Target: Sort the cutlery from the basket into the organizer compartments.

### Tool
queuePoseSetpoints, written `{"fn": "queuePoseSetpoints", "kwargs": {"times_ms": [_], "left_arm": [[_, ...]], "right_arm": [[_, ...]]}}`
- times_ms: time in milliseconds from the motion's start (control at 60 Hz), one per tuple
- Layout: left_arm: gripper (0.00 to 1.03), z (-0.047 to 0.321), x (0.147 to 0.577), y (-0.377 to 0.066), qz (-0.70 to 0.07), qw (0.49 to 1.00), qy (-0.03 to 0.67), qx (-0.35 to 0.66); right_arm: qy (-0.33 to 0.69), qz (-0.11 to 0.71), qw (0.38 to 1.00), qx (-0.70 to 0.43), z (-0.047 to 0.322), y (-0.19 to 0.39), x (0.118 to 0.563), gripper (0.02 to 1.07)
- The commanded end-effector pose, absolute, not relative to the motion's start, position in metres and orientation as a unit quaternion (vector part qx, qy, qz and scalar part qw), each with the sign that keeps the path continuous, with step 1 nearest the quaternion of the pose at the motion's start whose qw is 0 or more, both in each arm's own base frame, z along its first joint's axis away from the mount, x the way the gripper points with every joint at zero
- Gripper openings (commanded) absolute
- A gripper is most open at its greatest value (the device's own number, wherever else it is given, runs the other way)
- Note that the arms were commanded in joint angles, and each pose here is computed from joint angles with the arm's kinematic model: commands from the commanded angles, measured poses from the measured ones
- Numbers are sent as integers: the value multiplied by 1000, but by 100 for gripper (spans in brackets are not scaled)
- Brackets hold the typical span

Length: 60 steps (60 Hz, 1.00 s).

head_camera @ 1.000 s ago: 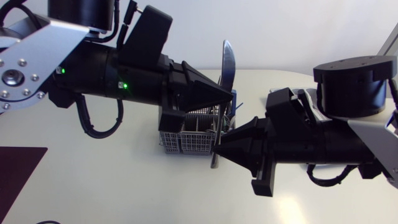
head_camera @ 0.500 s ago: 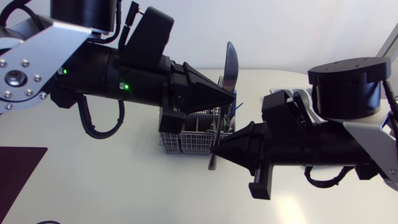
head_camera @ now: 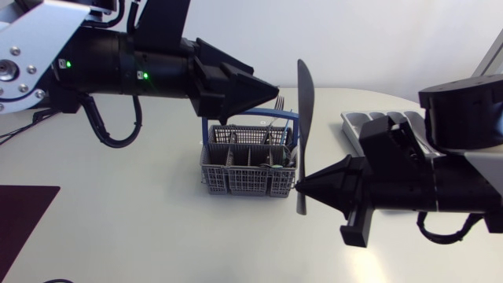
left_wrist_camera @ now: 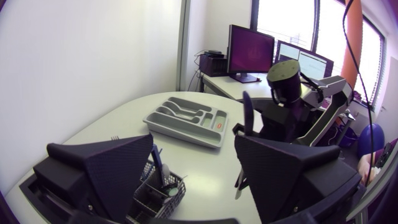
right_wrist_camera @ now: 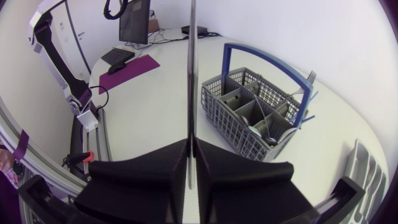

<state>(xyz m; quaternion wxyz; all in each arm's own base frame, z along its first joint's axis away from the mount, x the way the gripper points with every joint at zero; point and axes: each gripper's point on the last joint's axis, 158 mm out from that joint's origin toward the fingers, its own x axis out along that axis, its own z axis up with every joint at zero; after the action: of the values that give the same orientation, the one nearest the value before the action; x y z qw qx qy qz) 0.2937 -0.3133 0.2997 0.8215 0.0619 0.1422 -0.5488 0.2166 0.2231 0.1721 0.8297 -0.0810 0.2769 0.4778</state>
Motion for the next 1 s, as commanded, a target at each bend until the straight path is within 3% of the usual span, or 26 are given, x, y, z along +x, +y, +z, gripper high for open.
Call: {"fn": "queuePoseSetpoints", "kwargs": {"times_ms": [0, 400, 983], "left_arm": [[98, 316, 304, -309, -533, 835, 125, 56], [98, 277, 335, -302, -454, 872, 137, 121], [98, 222, 337, -312, -426, 862, 155, 227]], "right_arm": [[274, 462, 839, -92, 169, 208, 219, 8], [291, 337, 889, -111, 145, 114, 257, 8], [342, 119, 928, -89, 129, -63, 363, 8]]}}
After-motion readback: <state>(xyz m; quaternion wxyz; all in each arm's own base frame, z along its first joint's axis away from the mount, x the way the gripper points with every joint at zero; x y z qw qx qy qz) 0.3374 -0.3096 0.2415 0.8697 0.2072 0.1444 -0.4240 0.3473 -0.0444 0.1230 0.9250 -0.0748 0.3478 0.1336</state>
